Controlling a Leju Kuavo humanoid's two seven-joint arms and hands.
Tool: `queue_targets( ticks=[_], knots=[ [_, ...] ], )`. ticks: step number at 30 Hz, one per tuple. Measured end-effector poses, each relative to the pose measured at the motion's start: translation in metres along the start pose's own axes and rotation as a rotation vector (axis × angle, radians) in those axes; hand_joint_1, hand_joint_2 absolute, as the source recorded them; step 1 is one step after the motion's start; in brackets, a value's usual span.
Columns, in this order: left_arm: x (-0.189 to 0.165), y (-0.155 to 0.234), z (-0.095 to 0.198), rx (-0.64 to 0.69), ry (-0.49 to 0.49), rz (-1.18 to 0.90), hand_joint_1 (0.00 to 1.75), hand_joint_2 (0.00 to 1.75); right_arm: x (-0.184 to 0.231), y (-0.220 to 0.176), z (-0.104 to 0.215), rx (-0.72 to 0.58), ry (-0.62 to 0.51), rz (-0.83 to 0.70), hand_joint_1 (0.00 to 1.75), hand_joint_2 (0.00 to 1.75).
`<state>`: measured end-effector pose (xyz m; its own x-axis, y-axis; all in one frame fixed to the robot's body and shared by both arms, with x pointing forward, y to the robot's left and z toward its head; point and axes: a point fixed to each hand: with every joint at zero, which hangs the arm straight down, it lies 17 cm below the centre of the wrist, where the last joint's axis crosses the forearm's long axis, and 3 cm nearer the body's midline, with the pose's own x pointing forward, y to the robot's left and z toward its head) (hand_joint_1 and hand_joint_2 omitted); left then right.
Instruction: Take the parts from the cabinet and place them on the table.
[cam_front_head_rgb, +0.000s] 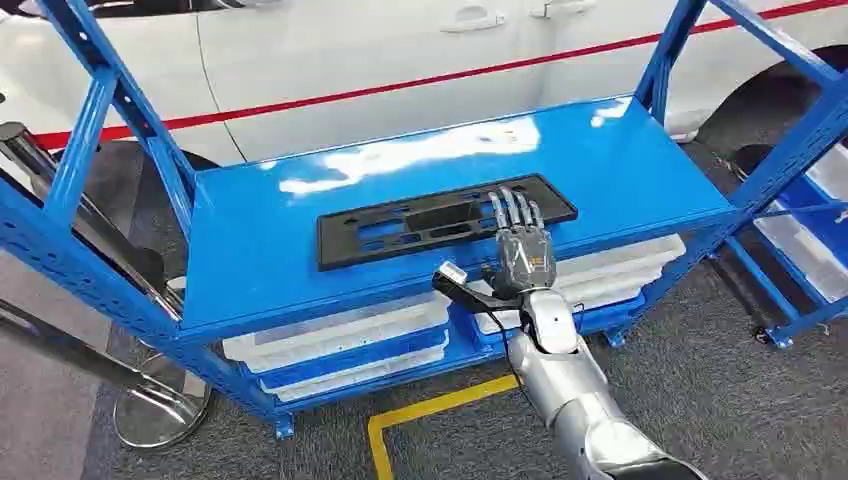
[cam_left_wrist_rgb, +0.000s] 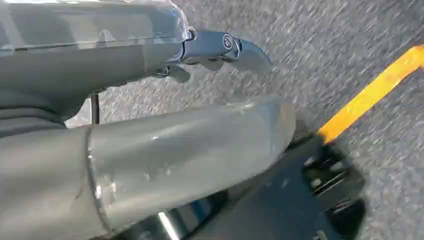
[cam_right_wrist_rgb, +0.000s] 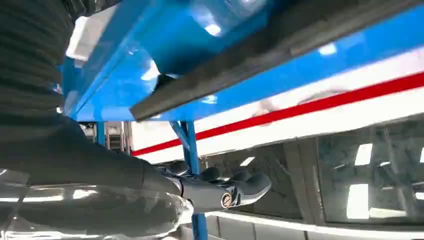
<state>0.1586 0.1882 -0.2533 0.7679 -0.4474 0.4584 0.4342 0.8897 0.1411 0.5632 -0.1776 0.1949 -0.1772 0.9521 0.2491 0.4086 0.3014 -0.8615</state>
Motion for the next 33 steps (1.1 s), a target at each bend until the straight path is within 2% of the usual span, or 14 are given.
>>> queue_targets(
  ticks=[27,28,29,33],
  knots=[
    [-0.0038,-0.0020,0.0012,-0.004,0.001,-0.001,0.00,0.00,-0.0026,0.0053,0.0073,0.011,0.010,-0.005,0.00,1.75],
    [-0.0038,-0.0018,0.0012,-0.002,0.001,0.002,0.00,0.00,-0.0026,0.0055,0.0076,0.012,0.011,-0.005,0.94,1.75],
    [-0.0026,-0.0011,0.0010,0.000,-0.004,0.005,0.00,0.00,-0.0028,0.0054,0.0075,0.012,0.011,-0.006,1.75,1.75],
    [0.0027,0.0029,0.0000,0.010,-0.023,0.017,0.00,0.00,-0.0031,0.0051,0.0076,0.010,0.012,-0.017,1.75,1.75]
  ],
)
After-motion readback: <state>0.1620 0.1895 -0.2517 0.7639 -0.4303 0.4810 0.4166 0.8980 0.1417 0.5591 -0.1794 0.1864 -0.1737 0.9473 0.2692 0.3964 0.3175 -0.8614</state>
